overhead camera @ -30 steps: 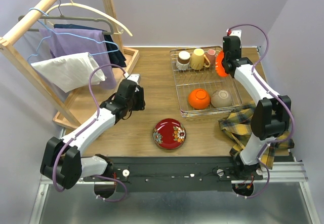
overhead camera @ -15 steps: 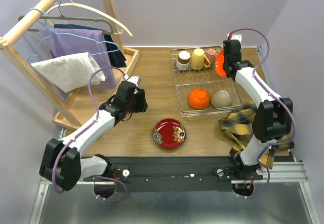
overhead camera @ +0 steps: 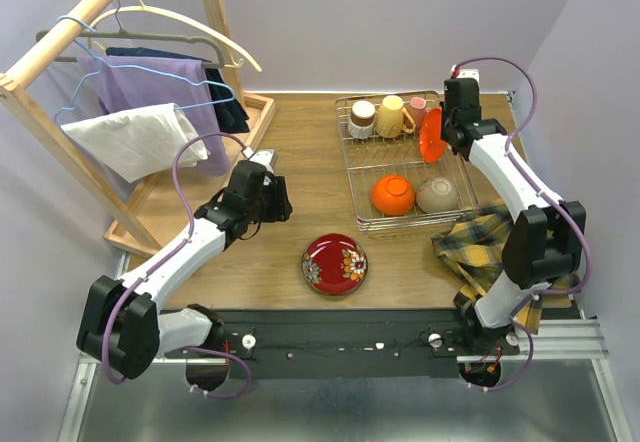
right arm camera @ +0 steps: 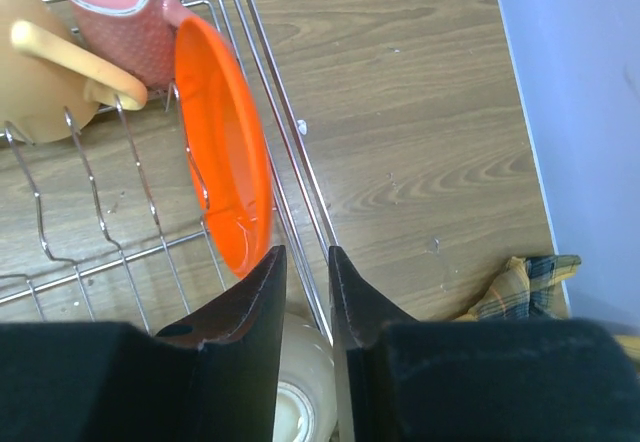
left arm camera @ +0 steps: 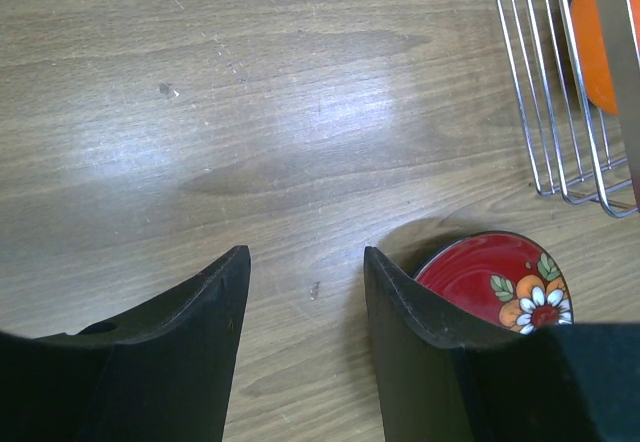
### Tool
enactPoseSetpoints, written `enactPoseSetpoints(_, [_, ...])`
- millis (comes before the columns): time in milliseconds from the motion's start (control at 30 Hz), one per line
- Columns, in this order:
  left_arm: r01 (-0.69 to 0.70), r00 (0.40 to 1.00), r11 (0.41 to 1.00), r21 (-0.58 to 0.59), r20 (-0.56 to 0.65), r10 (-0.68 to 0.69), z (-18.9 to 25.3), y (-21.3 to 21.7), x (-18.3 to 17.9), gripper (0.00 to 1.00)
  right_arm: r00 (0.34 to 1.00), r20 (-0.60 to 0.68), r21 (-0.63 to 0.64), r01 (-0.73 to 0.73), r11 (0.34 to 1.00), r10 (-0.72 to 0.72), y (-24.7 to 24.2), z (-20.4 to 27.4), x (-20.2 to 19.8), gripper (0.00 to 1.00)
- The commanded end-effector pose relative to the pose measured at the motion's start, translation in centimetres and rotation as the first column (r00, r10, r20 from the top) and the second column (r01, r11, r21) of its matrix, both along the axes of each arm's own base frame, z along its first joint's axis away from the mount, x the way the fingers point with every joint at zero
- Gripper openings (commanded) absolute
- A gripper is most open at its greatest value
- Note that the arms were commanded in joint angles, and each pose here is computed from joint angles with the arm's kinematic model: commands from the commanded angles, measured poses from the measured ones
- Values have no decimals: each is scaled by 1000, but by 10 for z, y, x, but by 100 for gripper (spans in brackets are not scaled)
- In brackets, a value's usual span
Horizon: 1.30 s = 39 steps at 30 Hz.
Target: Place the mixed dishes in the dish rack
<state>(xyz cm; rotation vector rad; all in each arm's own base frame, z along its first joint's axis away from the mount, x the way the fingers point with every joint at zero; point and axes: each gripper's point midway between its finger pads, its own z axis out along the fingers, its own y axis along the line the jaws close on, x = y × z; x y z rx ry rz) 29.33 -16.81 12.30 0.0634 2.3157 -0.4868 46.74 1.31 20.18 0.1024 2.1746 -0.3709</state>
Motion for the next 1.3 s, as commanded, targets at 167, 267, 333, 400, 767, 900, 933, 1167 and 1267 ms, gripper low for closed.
enactPoseSetpoints(167, [40,999,997,-61,8,-40,5,-12,2,61,1000,31,41,-2,999,1,2,25,-15,37])
enactPoseSetpoints(267, [119,993,990,-81,24,-118,8,-22,-1,66,998,56,77,-26,997,22,7,41,-20,40])
enactPoseSetpoints(333, [212,977,969,-125,26,-211,8,-36,-10,69,994,74,145,-88,985,78,21,51,-26,45])
enactPoseSetpoints(400, [268,963,953,-140,3,-270,-4,-42,-20,72,979,34,232,-201,952,199,46,42,-39,51])
enactPoseSetpoints(767, [409,903,909,-82,-104,-416,-54,-50,-61,60,793,-4,603,-485,634,610,128,-4,-166,64])
enactPoseSetpoints(900, [446,879,891,-89,-147,-454,-66,-53,-80,54,754,-34,689,-458,562,656,140,-29,-207,64])
enactPoseSetpoints(933, [455,873,886,-83,-155,-463,-69,-54,-84,54,748,-37,704,-451,549,662,141,-33,-214,64])
enactPoseSetpoints(1167, [434,869,898,-77,-226,-440,-86,-53,-96,30,689,-37,792,-421,441,724,162,-63,-267,64])
enactPoseSetpoints(1267, [429,866,899,-92,-240,-438,-91,-57,-96,12,656,-11,799,-448,401,755,177,-61,-273,64])
